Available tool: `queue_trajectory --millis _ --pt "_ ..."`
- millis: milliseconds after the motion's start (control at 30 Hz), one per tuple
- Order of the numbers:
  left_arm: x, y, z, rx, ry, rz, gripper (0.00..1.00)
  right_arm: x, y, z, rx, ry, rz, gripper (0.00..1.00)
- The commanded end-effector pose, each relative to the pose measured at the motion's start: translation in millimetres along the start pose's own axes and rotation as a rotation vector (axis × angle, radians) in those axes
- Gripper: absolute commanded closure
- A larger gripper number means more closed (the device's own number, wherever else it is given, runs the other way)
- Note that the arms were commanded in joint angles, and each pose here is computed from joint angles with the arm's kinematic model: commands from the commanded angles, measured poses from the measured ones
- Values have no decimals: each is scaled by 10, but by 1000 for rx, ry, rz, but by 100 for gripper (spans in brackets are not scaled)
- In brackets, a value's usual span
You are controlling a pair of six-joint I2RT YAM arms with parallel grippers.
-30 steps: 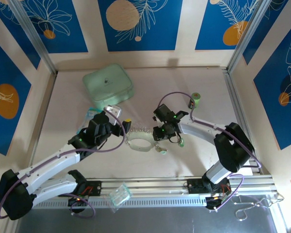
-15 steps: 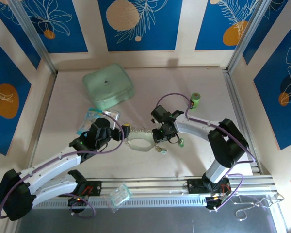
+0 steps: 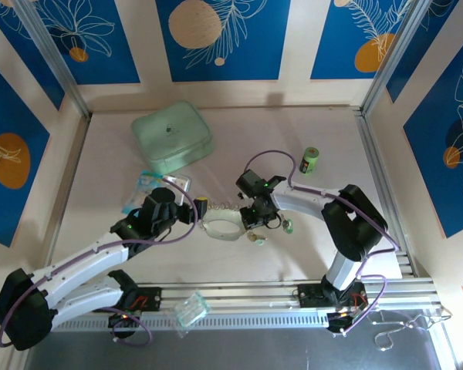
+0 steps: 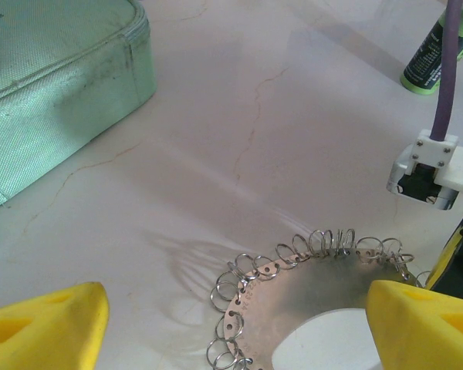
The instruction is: Put the keys on the keyring
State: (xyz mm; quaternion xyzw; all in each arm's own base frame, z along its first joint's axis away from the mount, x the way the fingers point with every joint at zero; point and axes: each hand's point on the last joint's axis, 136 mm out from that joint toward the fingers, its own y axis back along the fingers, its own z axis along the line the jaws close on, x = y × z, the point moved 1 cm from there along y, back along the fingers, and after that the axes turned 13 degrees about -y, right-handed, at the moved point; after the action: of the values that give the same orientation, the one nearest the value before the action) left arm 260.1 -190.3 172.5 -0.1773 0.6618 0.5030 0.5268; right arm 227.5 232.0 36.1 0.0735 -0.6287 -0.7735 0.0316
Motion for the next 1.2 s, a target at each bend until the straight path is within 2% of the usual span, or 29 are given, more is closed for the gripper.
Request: queue_trajectory --millis 0,200,600,700,733,833,1033,1167 --pt "-106 12 6 5 7 -23 14 5 12 41 -1 5 17 81" --pt "-125 23 18 -1 -7 -24 14 9 5 21 12 6 22 91" --pt "-153 38 27 -6 -19 -26 14 14 1 12 20 12 33 91" --pt "-159 45 31 -8 -24 -27 14 -2 28 13 23 18 24 100" --pt "-167 49 32 -8 -26 -28 14 -15 46 8 26 21 14 100" --pt "-219 75 46 -15 -47 -39 15 -84 195 46 14 67 -51 100" --pt "-373 129 58 -23 -167 -69 16 -229 696 315 -80 288 -306 100" --pt "-452 138 9 0 -282 -92 24 -292 1046 479 -176 402 -460 100"
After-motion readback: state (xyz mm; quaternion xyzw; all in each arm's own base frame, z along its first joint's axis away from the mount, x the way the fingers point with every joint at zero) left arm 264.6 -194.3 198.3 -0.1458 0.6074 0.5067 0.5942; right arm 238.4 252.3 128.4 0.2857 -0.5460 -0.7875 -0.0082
